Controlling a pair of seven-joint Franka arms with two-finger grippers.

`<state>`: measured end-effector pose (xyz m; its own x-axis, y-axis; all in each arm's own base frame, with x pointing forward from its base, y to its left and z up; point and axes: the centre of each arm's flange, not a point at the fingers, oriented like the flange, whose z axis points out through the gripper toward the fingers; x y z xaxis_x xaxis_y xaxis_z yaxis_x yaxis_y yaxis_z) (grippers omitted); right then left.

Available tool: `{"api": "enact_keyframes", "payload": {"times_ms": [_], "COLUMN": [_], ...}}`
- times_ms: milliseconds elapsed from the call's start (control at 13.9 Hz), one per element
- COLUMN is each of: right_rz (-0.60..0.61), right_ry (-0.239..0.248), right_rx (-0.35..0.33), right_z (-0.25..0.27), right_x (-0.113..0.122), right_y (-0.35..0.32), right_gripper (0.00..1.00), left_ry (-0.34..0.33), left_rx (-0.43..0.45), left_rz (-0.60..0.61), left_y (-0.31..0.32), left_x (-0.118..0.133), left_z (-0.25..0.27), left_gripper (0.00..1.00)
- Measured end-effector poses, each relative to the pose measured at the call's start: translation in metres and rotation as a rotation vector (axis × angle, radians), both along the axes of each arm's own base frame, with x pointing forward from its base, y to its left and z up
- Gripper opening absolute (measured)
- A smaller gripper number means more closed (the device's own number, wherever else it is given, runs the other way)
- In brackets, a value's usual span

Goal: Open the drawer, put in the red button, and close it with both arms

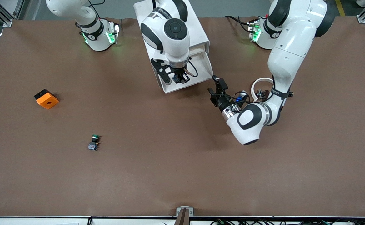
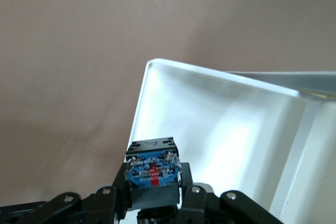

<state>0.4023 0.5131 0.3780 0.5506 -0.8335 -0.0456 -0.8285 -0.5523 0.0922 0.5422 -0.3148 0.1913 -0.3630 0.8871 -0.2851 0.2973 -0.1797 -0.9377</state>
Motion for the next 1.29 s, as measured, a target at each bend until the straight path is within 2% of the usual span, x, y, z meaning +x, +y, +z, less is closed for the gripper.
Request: {"api": "enact_keyframes", "payload": {"times_ms": [287,645,789,1004,1291], "right_rz": [0.003,0.000,-0.002,-0.009,-0.012], "right_ry": [0.012,0.014,0.014,0.014,0.008], "right_rx": [-0.019,-0.026,-0.028,-0.028,-0.019], "right_z": [-0.019,-0.035,-0.038,-0.038,-0.033], "right_x": [-0.009,-0.017,-0.018,-0.020,-0.027], "right_y": [0.010,0.019,0.021,0.023,0.031], "right_gripper": [0.40,0.40,0.40,0.40,0.40], "left_ry": [-0.207,-0.491,-0.624,-0.851,-1.060], "left_rx": [-0.161,-0.436,-0.519,-0.552,-0.551], "left_rz": [-0.045,-0.261,-0.341,-0.471,-0.553], "left_y": [0.030,0.048,0.050,0.046,0.027], "left_x": [0.038,0.054,0.063,0.080,0.092], "left_z": [0.031,0.070,0.091,0.119,0.155], "left_gripper": [1.00,1.00,1.00,1.00,1.00]}}
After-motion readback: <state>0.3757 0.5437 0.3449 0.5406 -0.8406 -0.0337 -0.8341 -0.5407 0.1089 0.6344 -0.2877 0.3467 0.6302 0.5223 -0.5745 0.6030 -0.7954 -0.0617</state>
